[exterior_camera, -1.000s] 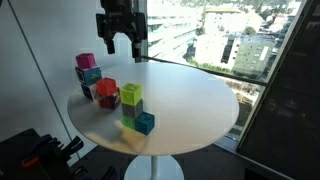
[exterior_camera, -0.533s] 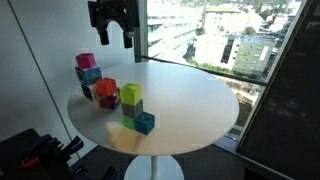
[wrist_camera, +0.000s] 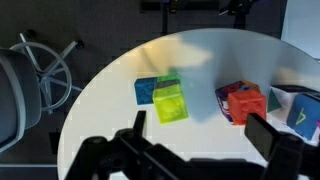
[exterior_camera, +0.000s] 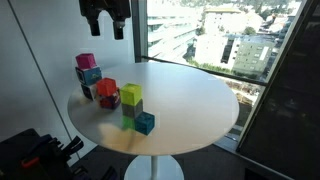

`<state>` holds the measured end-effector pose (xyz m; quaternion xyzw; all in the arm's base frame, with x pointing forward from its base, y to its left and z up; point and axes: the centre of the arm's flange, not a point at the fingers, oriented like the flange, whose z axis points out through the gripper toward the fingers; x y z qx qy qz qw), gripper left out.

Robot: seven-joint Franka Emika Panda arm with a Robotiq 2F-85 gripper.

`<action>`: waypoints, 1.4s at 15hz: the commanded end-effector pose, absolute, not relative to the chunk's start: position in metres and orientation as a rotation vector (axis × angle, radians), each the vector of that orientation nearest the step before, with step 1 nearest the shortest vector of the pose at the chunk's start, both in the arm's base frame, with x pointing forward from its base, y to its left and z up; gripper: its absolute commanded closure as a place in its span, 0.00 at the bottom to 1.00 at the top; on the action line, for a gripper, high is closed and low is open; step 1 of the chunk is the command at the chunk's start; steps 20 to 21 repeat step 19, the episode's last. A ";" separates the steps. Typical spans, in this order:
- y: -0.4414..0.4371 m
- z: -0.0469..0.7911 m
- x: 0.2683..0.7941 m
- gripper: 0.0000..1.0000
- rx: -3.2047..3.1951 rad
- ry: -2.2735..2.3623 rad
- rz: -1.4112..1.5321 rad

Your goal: Put the yellow block on the grey block

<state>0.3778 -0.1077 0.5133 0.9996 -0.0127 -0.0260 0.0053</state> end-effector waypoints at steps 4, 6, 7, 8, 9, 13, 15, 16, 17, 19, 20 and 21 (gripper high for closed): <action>-0.100 0.543 0.375 0.00 3.182 -0.046 -0.067; -0.099 0.547 0.375 0.00 3.187 -0.047 -0.060; -0.098 0.549 0.375 0.00 3.188 -0.049 -0.054; -0.098 0.551 0.375 0.00 3.188 -0.049 -0.051; -0.099 0.552 0.375 0.00 3.187 -0.050 -0.048; -0.099 0.554 0.375 0.00 3.178 -0.053 -0.042; -0.102 0.543 0.376 0.00 3.169 -0.048 -0.041; -0.102 0.543 0.376 0.00 3.169 -0.048 -0.041; -0.102 0.543 0.376 0.00 3.169 -0.048 -0.041; -0.102 0.543 0.376 0.00 3.169 -0.048 -0.041; -0.102 0.543 0.376 0.00 3.169 -0.048 -0.041; -0.102 0.543 0.376 0.00 3.169 -0.048 -0.041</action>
